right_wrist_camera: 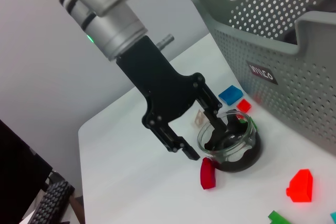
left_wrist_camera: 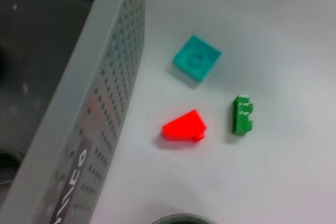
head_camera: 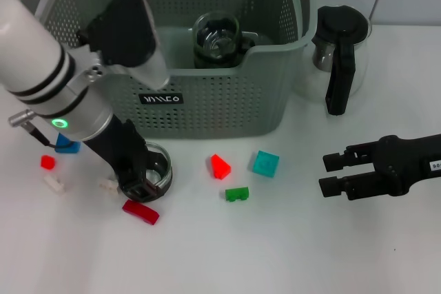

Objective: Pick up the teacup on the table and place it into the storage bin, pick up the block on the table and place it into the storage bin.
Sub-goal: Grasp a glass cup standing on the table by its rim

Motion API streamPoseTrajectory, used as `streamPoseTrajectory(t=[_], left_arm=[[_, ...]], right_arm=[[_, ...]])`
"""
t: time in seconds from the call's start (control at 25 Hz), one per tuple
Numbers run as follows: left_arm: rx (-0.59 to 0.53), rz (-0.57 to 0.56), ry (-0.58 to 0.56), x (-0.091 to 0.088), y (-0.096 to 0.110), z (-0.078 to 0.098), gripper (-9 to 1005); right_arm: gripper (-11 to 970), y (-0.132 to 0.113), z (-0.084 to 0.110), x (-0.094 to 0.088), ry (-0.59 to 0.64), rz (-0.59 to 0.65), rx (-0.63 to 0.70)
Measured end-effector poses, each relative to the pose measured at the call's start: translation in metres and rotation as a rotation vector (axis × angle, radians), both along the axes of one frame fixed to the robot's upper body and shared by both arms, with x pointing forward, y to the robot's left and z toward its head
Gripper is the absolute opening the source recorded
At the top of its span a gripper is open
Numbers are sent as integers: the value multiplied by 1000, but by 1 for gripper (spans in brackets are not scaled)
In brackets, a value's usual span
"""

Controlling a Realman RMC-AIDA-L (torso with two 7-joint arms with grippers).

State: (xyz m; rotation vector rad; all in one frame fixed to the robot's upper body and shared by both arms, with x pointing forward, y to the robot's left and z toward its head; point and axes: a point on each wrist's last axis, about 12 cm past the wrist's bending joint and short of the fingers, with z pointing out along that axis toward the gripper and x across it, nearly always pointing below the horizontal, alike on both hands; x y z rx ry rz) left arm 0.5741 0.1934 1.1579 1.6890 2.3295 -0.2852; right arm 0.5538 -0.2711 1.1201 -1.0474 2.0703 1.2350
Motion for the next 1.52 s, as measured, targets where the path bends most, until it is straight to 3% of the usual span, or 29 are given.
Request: streamPoseTrajectory(t=[0.64, 1.04, 1.28, 1.52], left_arm=[[84, -16, 13, 9, -16, -26, 612], [112, -10, -1, 11, -18, -30, 600], [117, -12, -10, 12, -19, -27, 413], [126, -26, 3, 10, -20, -27, 150]], right_arm=[[710, 1, 1, 1, 4, -1, -1], [711, 1, 2, 2, 1, -1, -2], [711, 1, 1, 2, 2, -2, -3], [711, 1, 1, 2, 3, -2, -2]])
